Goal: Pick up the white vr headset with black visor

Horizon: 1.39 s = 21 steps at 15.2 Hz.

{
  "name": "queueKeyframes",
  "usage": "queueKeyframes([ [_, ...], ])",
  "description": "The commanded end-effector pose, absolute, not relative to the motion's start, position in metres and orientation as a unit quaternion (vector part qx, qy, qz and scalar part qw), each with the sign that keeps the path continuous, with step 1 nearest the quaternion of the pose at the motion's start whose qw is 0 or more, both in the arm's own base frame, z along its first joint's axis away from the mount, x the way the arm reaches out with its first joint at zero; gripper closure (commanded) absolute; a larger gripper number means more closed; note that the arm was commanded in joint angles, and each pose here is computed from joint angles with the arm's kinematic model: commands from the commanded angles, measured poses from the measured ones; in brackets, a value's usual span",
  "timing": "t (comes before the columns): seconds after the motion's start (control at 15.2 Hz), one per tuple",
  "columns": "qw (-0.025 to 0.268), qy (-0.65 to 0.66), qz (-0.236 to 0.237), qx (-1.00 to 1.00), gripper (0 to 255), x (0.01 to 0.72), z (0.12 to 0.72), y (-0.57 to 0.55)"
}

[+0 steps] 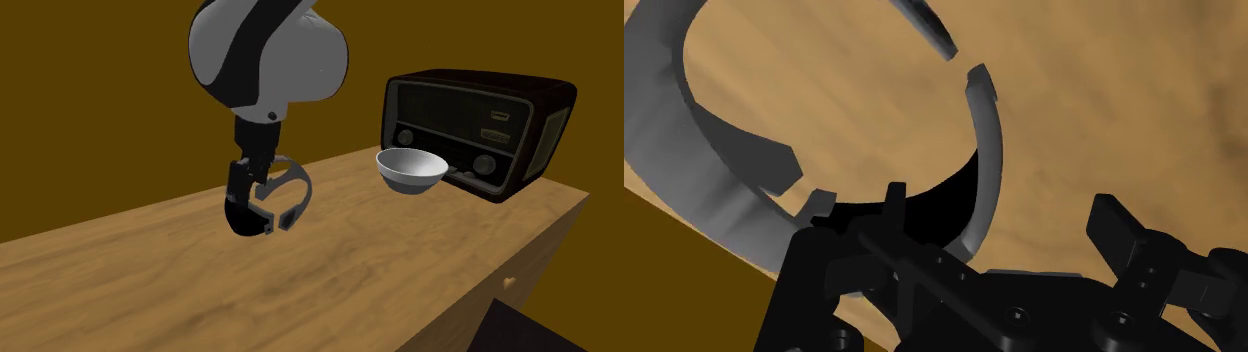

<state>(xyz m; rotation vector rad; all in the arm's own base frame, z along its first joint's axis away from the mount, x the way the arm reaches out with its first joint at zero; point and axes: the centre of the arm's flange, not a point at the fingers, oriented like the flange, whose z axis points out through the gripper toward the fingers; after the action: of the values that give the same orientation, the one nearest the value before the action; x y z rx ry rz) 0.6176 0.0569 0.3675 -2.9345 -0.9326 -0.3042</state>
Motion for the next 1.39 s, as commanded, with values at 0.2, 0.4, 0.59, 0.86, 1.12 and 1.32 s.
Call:
queueKeyframes([
  [0.2,0.024,-0.305,-0.100,-0.947,0,0.621,0.342,0.060],
  [0.4,0.024,-0.305,-0.100,-0.947,0,0.621,0.329,0.060],
  [0.59,0.024,-0.305,-0.100,-0.947,255,0.621,0.329,0.058],
  [0.86,0.024,-0.304,-0.100,-0.947,255,0.629,0.332,0.059],
  [1.12,0.024,-0.305,-0.100,-0.947,255,0.621,0.329,0.060],
  [1.32,0.024,-0.305,-0.100,-0.947,255,0.621,0.345,0.060],
])
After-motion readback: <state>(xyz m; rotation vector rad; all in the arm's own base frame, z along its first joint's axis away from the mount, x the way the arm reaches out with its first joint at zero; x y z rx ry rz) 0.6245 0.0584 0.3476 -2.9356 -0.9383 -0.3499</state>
